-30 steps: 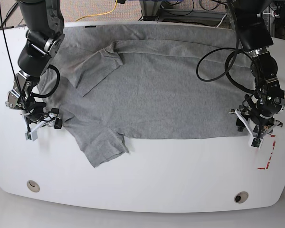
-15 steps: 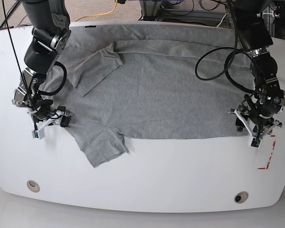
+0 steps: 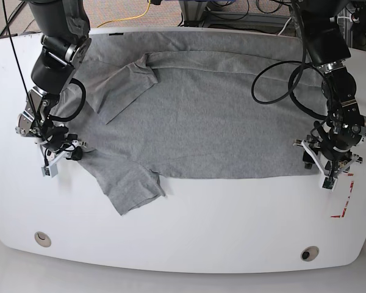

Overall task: Layout the t-shirt on the table in an organized manner, then fold the t-shirt properly
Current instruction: 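Lower both grippers to the hem edge and grasp it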

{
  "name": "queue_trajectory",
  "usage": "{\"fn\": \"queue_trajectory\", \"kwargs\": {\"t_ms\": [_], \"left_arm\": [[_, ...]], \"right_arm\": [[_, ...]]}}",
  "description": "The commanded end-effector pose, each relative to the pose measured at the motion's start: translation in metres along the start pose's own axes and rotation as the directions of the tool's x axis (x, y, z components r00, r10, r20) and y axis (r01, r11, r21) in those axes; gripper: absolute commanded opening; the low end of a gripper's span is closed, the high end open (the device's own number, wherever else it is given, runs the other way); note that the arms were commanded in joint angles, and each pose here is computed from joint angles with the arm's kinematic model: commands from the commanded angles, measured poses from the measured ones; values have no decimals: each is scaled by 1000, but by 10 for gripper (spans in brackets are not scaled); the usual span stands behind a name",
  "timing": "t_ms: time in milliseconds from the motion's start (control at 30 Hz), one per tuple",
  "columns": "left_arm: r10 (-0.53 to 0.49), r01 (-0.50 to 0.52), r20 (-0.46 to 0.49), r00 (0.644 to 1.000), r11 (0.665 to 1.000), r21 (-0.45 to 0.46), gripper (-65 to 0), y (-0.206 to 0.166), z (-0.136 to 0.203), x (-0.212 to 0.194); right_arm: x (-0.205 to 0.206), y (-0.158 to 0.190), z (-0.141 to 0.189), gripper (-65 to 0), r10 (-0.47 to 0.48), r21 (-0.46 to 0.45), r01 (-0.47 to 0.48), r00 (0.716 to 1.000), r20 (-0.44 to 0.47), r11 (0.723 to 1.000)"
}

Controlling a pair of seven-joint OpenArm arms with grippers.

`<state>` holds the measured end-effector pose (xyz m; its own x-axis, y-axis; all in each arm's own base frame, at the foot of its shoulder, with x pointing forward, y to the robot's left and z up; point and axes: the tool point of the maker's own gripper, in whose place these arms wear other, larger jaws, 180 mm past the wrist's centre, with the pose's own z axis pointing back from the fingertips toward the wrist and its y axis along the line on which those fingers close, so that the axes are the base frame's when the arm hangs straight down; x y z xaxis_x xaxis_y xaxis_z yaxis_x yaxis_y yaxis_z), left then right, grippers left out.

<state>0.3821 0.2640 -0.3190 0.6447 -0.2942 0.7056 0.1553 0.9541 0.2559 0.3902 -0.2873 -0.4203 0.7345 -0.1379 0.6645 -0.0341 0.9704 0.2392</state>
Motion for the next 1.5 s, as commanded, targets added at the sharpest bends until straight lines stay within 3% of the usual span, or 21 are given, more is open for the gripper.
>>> {"fn": "queue_trajectory", "kwargs": {"t_ms": [0, 233, 433, 700, 1200, 1467], "left_arm": [[-6, 5, 59, 998, 1000, 21, -342, 10, 5, 19], [1, -2, 54, 999, 1000, 17, -340, 9, 2, 18], [101, -101, -2, 995, 995, 14, -339, 24, -16, 3], [261, -260, -26, 965, 965, 22, -338, 50, -33, -10], [386, -388, -41, 922, 920, -61, -338, 41, -75, -16], [457, -458, -35, 889, 889, -29, -336, 43, -89, -23]], "right_arm": [[25, -2, 5, -604, 19, -3, -18, 998, 58, 1000], [32, 14, -2, -614, 88, 23, -89, 995, 41, 996], [40, 14, 1, -614, 104, 15, -105, 993, 60, 994], [42, 15, 2, -614, 110, 13, -111, 992, 66, 994], [38, 15, 2, -614, 108, 14, -110, 992, 60, 994], [38, 15, 2, -614, 107, 14, -108, 992, 61, 994]]}}
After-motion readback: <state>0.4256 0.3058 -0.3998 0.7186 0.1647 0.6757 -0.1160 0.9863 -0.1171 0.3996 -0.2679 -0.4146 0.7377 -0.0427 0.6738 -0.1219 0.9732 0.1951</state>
